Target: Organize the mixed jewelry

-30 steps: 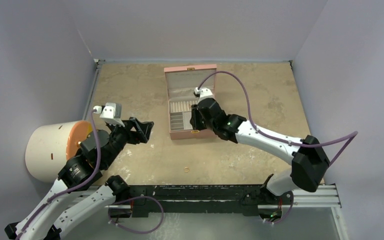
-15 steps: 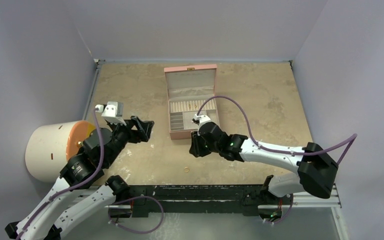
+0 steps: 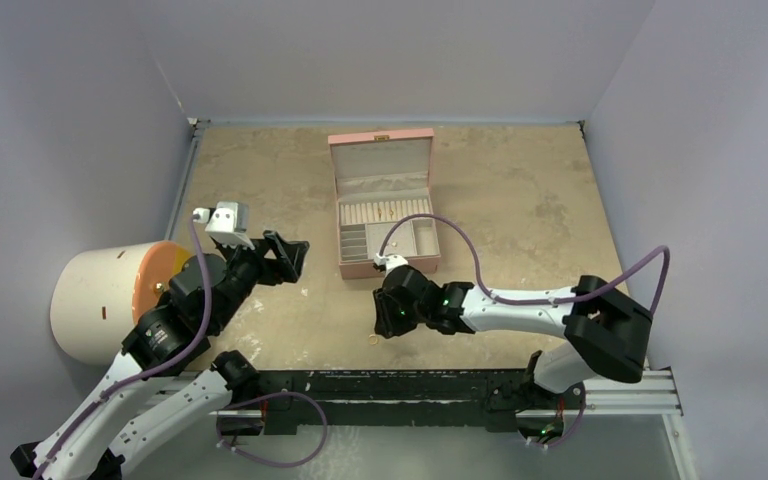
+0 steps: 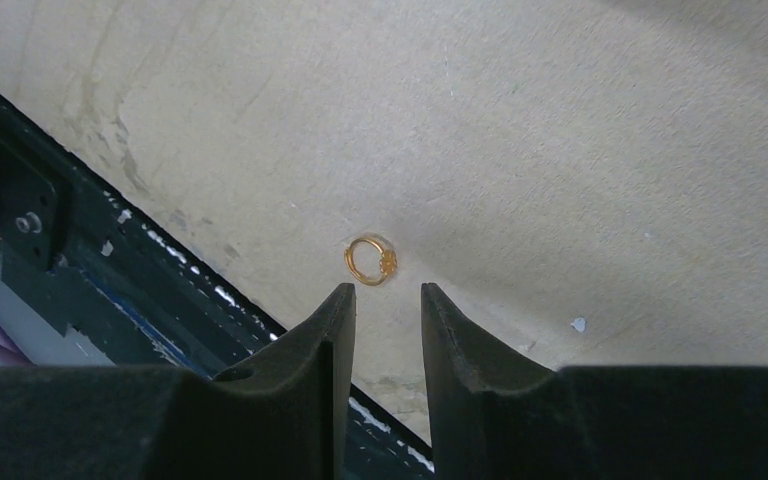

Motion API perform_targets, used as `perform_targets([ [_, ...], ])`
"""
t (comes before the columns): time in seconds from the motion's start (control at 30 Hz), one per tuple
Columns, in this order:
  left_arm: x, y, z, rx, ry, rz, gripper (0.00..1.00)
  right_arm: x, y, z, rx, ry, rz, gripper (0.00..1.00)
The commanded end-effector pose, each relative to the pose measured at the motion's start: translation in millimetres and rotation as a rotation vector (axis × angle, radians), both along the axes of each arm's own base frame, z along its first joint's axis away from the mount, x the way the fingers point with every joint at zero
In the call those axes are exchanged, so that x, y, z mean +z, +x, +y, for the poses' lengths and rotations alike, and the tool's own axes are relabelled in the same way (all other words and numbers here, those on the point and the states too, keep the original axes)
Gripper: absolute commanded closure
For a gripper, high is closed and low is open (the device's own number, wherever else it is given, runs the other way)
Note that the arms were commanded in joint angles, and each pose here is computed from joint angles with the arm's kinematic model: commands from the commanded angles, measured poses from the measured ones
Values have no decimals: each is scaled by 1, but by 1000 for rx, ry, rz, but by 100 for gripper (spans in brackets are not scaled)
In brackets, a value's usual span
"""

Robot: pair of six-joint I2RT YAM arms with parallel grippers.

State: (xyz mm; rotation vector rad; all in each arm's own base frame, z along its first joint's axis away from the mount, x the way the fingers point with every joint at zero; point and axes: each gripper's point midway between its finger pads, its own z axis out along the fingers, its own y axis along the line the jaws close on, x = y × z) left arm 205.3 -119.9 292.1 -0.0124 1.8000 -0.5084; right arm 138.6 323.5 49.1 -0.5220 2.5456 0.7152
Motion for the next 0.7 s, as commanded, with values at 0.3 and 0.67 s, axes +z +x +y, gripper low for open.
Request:
perform_targets([
  [0.3,4,3,1,11,1,-18,24,-10,-3,16,4,8,6,67],
  [0.67,4,3,1,8,0,-18,24,-18,-6,22,24,-19,5,68],
])
